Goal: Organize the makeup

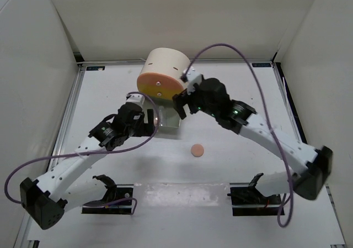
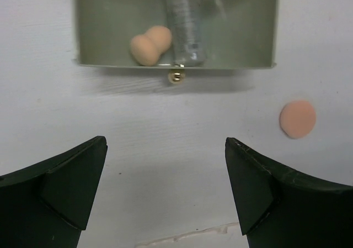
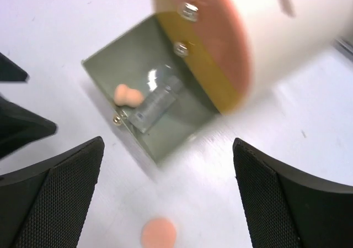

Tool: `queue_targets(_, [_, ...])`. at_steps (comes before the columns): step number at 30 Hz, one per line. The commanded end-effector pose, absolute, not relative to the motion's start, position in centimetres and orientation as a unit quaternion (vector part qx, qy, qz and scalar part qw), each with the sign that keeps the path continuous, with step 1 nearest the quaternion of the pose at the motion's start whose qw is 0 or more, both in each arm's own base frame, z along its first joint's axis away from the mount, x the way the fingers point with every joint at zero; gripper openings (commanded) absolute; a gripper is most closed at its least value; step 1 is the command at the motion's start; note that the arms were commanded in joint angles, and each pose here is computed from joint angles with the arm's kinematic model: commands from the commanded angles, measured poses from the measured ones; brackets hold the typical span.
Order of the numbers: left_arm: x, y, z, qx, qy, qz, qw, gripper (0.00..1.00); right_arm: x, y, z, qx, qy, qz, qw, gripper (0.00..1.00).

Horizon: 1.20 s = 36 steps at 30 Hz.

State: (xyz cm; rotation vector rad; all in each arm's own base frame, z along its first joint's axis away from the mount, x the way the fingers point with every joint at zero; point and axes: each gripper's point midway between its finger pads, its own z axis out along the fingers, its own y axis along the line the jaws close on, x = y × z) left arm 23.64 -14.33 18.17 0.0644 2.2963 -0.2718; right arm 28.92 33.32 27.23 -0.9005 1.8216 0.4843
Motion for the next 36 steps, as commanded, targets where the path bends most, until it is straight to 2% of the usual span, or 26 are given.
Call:
queue_targets(1, [24.8,-18.6,18.8,0.082,0.897,-0.144,0.41,0.98,28.6,25.9,26.6,-0.23,0.818,0.136,0.51,0.99])
queue_targets(6, [22.4,-28.8,16.5,0.199,0.88,-0.192,0.386,0.98,28.0,13.9,22.7,-0.025,0.873,0.007,0.487,0.99])
queue_targets(7, [22.1,-30.1,14.3,0.217,0.887,-0.178,0.367,0.98,27.4,11.2,22.7,0.013,0.873,-0.01,0.487,0.99])
queue_targets(11, [20.6,-34.7,10.7,0.248,0.885,-0.202,0.339,0.96,25.7,5.6,21.6,0.115,0.871,-0.048,0.475,0.99])
queue_targets(14, [21.1,-38.0,9.0,0.256,0.883,-0.211,0.331,0.92,25.0,3.1,22.0,0.153,0.863,-0.059,0.479,0.99])
queue_targets(20, [23.0,-40.1,4.2,0.266,0.898,-0.148,0.316,0.84,25.0,2.2,21.9,0.165,0.864,-0.045,0.473,0.99])
queue_targets(22, [23.1,-40.3,3.6,0.27,0.9,-0.142,0.312,0.71,25.0,2.1,21.9,0.164,0.866,-0.045,0.471,0.99])
queue_targets(23, [22.9,-39.8,2.9,0.272,0.904,-0.13,0.301,0.58,25.0,2.0,21.8,0.161,0.868,-0.048,0.467,0.99])
queue_targets(25, [22.4,-39.3,2.5,0.271,0.909,-0.125,0.291,0.45,25.1,1.9,22.3,0.166,0.864,-0.047,0.473,0.99])
queue_targets(26, [22.2,-39.1,3.4,0.269,0.908,-0.13,0.295,0.3,25.0,1.7,22.2,0.166,0.865,-0.051,0.472,0.99])
queue_targets(29, [21.5,-37.3,4.9,0.253,0.909,-0.121,0.308,0.09,25.2,1.7,22.7,0.166,0.859,-0.046,0.481,0.99])
queue_targets(31, [21.5,-36.7,6.9,0.241,0.907,-0.119,0.323,0.09,25.5,2.0,22.8,0.165,0.858,-0.037,0.485,0.99])
queue_targets(36, [23.5,-34.8,16.5,0.169,0.871,-0.147,0.437,0.13,26.9,3.7,22.1,0.139,0.864,-0.01,0.484,0.99])
